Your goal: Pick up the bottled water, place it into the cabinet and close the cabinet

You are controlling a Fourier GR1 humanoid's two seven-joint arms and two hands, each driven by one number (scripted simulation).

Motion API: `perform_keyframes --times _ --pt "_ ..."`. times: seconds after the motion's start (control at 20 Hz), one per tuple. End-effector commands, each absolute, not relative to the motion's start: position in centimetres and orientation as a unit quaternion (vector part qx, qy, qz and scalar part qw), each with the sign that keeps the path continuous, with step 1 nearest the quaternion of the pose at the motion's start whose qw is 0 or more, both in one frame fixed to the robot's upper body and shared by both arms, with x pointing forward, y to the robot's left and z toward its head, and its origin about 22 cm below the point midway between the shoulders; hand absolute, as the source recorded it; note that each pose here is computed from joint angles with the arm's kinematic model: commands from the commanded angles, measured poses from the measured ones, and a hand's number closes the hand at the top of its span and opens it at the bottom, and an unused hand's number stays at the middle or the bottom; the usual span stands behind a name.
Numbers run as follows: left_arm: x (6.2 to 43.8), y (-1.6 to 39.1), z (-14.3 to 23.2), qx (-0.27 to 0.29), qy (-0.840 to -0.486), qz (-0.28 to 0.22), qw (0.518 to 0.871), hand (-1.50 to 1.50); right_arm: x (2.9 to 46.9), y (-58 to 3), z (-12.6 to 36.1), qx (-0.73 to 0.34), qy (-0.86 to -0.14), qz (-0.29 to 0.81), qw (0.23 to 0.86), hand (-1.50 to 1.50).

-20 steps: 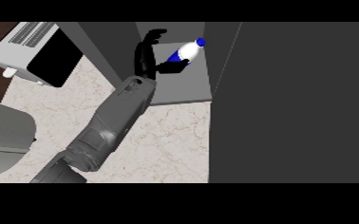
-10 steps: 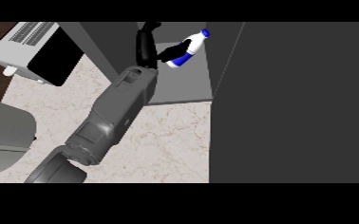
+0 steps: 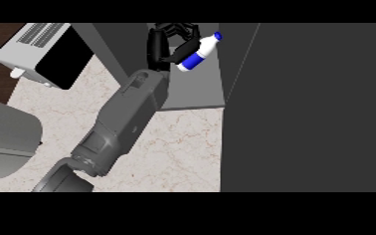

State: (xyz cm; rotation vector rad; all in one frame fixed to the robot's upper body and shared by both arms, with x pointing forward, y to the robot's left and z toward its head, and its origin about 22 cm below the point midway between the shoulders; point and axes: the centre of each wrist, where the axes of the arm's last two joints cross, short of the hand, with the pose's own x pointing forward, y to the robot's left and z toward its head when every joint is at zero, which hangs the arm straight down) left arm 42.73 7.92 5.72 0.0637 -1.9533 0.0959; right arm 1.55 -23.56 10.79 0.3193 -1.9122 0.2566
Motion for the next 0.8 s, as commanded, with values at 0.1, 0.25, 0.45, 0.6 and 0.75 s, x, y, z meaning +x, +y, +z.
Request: perform_keyframes --times 0.1,0.25,0.45,0.6,0.75 --pt "40.8 7.6 3.7 -0.031 -0.823 0.047 0.566 1.50 1.9 -23.3 14.1 0.136 -0.820 0.109 0.546 -1.50" --pt "40.4 6.5 4.9 -0.111 -0.810 0.025 0.575 1.50 1.8 -22.8 13.3 0.133 -0.823 0.106 0.543 -1.50" --pt "37.3 6.2 2.5 -0.194 -0.785 0.032 0.588 -1.50 1.2 -22.1 14.3 0.136 -0.821 0.095 0.547 -1.50" --pt "33.8 5.9 0.4 -0.241 -0.762 0.031 0.600 -1.50 1.3 -22.3 13.3 0.122 -0.821 0.091 0.549 -1.50" --pt "30.3 5.3 -1.0 -0.276 -0.747 0.026 0.604 -1.50 1.3 -21.9 13.8 0.118 -0.822 0.084 0.551 -1.50"
